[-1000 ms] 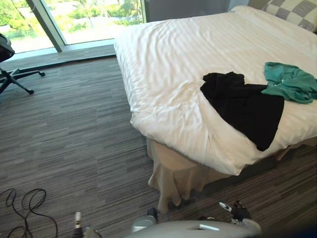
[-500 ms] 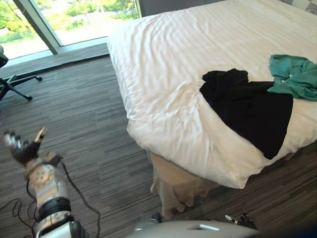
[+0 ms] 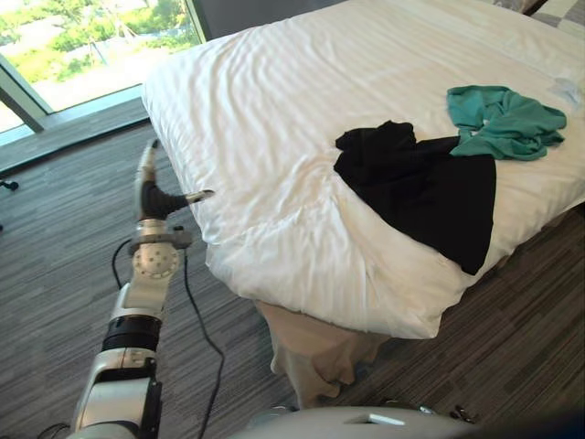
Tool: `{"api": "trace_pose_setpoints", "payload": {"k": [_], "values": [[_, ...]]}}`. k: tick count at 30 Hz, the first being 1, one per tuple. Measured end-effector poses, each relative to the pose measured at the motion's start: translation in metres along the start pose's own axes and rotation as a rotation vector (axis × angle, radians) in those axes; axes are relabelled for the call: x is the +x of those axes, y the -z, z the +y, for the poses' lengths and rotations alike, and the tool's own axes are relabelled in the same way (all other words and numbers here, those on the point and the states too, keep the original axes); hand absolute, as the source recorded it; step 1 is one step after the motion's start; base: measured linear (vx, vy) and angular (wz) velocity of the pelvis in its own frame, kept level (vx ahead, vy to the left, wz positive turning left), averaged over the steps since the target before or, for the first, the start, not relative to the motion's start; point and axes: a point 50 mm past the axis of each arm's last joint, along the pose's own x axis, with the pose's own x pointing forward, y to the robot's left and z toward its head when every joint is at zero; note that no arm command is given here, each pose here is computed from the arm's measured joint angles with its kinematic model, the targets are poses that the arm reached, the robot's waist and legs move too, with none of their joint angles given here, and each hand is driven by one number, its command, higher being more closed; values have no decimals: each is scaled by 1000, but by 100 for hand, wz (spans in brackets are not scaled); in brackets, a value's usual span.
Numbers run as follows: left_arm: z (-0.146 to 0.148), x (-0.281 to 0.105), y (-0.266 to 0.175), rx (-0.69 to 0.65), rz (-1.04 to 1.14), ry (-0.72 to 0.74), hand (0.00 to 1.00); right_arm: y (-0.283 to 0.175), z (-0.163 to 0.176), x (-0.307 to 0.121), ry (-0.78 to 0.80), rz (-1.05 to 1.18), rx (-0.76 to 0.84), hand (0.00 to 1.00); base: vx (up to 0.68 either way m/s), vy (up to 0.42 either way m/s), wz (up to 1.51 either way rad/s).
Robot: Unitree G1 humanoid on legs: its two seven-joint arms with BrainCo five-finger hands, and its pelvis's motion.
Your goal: Tidy the bed and pick cloth on bed and put in laundry
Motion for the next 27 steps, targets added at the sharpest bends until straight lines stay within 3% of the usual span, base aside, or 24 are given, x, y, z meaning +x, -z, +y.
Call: {"api": "trace_pose_setpoints", "payload": {"k": [13, 21, 22, 27], "values": [[-46, 12, -11, 212, -1, 260, 0, -19, -6, 6, -7, -40, -27, 0, -94, -20, -16], [-53, 30, -22, 269, 2, 271, 0, -57, 6, 14, -55, -140, -36, 0, -117, -35, -5], [-55, 30, -23, 269, 10, 273, 100, -61, 8, 14, -62, -157, -35, 0, -55, -22, -4], [-73, 30, -21, 245, 99, 338, 100, -75, 11, 13, -72, -216, -44, 0, -7, -1, -4]]}}
